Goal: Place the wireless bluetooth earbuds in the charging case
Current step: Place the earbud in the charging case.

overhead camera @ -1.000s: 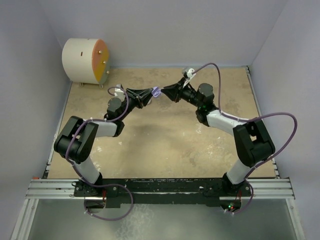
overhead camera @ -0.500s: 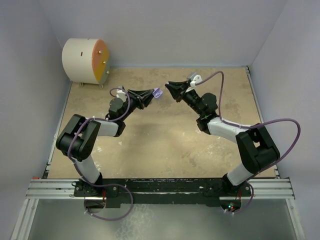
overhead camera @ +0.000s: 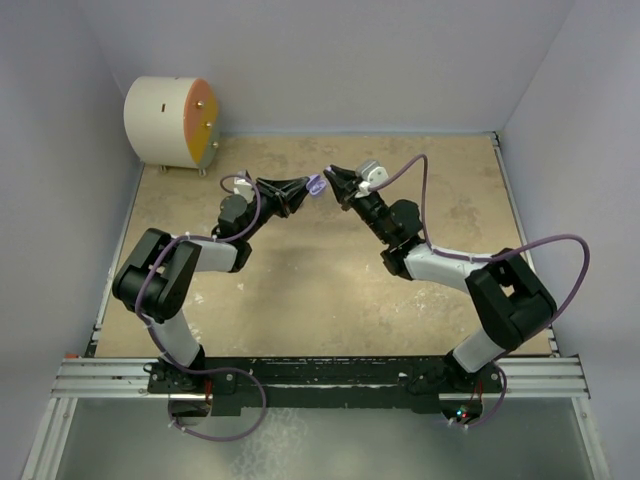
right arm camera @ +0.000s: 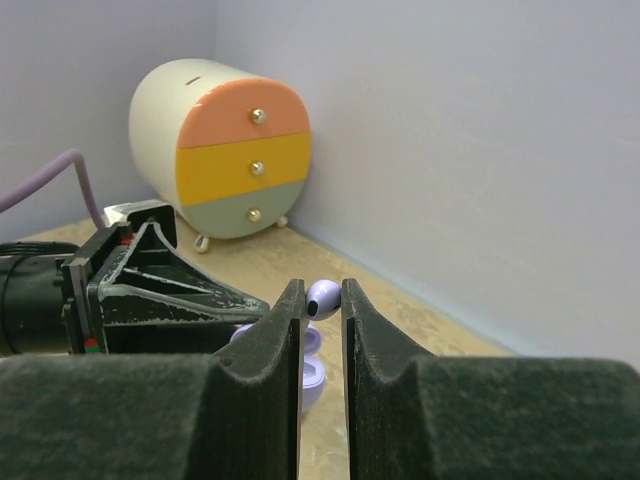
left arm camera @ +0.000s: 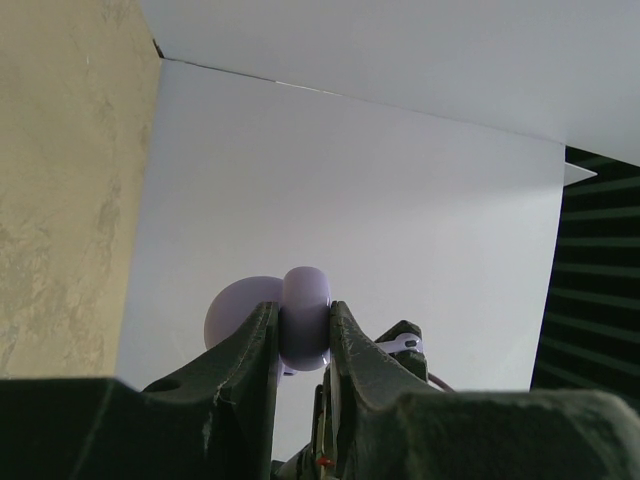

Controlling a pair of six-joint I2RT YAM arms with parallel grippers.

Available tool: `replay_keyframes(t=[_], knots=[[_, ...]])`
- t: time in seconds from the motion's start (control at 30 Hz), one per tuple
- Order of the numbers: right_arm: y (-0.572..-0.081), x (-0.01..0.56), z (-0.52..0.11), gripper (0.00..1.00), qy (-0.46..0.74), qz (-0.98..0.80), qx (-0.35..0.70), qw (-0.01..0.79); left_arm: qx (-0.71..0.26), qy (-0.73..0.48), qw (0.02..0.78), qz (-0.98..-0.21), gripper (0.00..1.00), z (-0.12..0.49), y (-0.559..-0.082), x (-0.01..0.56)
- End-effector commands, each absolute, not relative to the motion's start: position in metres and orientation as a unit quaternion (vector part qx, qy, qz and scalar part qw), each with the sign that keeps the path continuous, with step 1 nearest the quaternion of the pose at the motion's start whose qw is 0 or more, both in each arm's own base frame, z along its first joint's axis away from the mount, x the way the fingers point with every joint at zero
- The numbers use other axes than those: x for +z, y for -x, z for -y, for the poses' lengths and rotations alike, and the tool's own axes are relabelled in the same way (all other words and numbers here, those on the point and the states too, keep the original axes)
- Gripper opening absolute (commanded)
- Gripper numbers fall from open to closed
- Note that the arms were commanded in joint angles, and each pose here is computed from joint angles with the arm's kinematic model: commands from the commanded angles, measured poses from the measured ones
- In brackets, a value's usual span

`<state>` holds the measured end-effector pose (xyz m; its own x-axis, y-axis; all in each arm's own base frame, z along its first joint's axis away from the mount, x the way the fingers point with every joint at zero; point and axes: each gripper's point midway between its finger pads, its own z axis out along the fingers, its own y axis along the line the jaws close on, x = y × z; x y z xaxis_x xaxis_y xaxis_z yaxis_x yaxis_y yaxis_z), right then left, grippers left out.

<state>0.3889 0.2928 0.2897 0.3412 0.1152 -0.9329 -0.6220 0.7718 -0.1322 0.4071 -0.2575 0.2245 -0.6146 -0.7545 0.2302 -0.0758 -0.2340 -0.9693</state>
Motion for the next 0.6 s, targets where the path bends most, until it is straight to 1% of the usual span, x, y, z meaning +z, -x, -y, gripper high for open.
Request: replay_keyframes(t=[0.0,0.57], knots=[[-0.39,0.308,-0.285,0.0,0.229,-0.496,0.198,0.814,-0.725,0.333,0.266,-0.541,0.0,0.258,-0.406,0.266],[-0.395,0.287,-0.296,0.0,0.242,-0.514,0.194,0.8,-0.729,0.327,0.269,-0.538,0.0,0.259,-0.406,0.274]])
